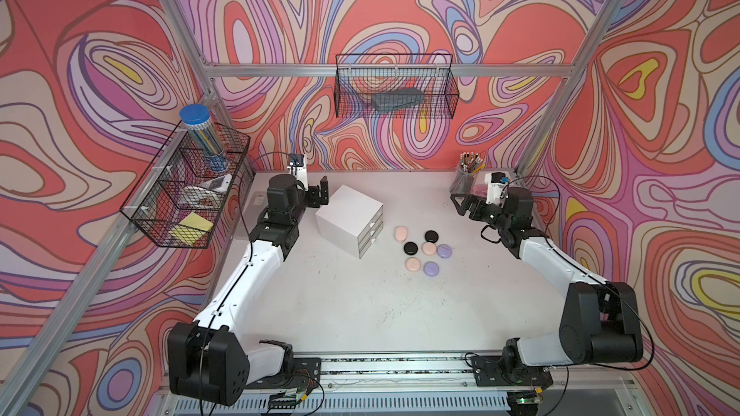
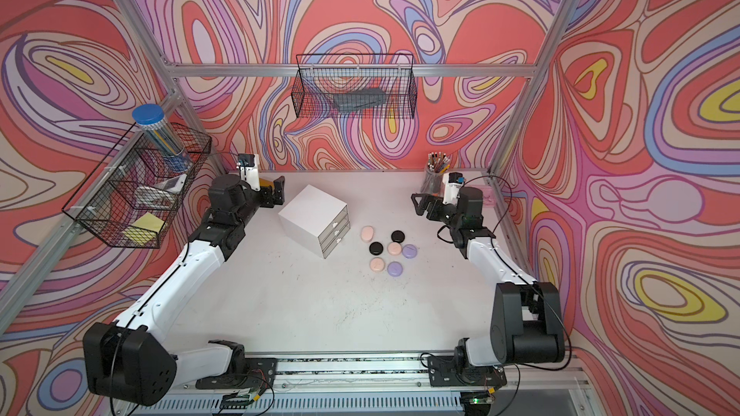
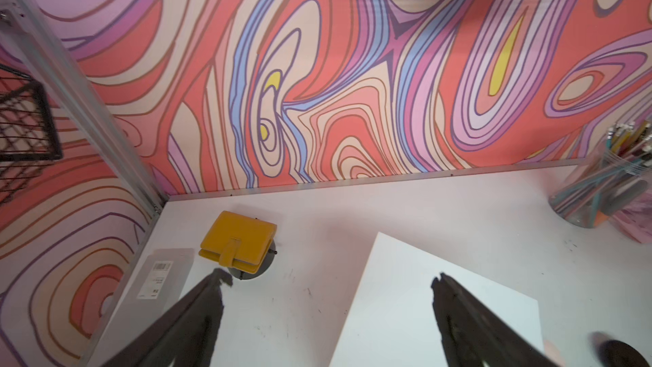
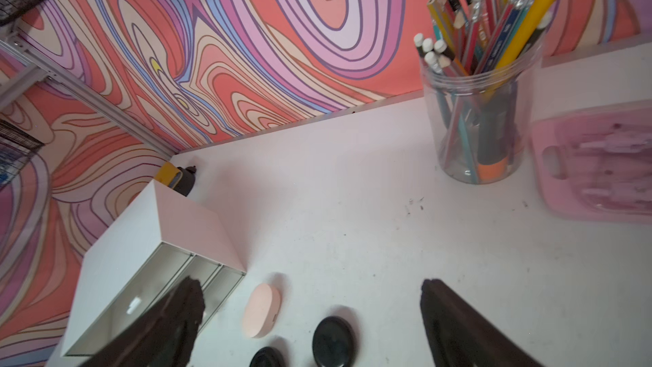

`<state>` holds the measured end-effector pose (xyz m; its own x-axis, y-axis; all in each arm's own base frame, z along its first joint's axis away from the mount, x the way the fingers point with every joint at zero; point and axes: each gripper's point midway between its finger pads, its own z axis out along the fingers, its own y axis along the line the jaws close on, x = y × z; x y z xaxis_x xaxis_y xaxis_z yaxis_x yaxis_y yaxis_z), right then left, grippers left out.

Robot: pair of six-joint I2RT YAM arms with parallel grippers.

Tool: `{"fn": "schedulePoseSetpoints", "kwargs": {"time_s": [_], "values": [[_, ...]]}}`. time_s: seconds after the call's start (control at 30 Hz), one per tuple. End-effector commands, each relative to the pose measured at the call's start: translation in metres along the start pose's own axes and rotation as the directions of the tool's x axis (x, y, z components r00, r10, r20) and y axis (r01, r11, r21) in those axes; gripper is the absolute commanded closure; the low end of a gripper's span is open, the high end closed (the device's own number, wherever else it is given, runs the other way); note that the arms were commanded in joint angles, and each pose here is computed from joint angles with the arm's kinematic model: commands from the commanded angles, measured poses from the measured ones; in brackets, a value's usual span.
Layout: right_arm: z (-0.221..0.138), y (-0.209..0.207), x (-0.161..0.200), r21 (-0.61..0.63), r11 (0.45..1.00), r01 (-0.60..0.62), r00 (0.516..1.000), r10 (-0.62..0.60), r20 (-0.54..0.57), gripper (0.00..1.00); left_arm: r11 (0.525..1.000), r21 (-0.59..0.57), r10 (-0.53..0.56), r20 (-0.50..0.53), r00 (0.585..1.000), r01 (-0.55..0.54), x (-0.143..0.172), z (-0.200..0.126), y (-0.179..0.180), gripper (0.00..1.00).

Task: Put the bluetooth earphones in the drawer according to color
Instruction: Open the drawer in the storage box.

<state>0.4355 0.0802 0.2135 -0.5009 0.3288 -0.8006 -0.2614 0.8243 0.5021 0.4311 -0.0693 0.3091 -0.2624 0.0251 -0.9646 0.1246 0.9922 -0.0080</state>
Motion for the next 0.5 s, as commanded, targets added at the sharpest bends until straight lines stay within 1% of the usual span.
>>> {"fn": "schedulePoseSetpoints", "kwargs": {"time_s": [0.0,0.1,0.17,0.3,0.47], "values": [[0.008,0.031,0.011,-0.126,0.987,-0.103,0.995,0.100,-0.027,0.02,0.995,0.088,-0.030,-0.135,0.990,0.042,0.027,0.008,-0.022,0.04],[0.020,0.046,0.021,-0.159,0.979,-0.125,0.992,0.120,-0.042,0.02,0.992,0.116,-0.019,-0.184,0.983,0.041,0.035,0.014,-0.032,0.05],[0.028,0.055,0.029,-0.179,0.973,-0.146,0.989,0.138,-0.056,0.02,0.991,0.119,-0.029,-0.198,0.980,0.053,0.038,0.017,-0.034,0.05],[0.047,0.075,0.049,-0.242,0.948,-0.205,0.977,0.182,-0.114,0.04,0.982,0.167,-0.050,-0.242,0.969,0.092,0.047,0.024,-0.045,0.07],[0.064,0.094,0.067,-0.302,0.913,-0.274,0.959,0.239,-0.149,0.04,0.975,0.188,-0.063,-0.286,0.956,0.121,0.055,0.035,-0.053,0.08]]}}
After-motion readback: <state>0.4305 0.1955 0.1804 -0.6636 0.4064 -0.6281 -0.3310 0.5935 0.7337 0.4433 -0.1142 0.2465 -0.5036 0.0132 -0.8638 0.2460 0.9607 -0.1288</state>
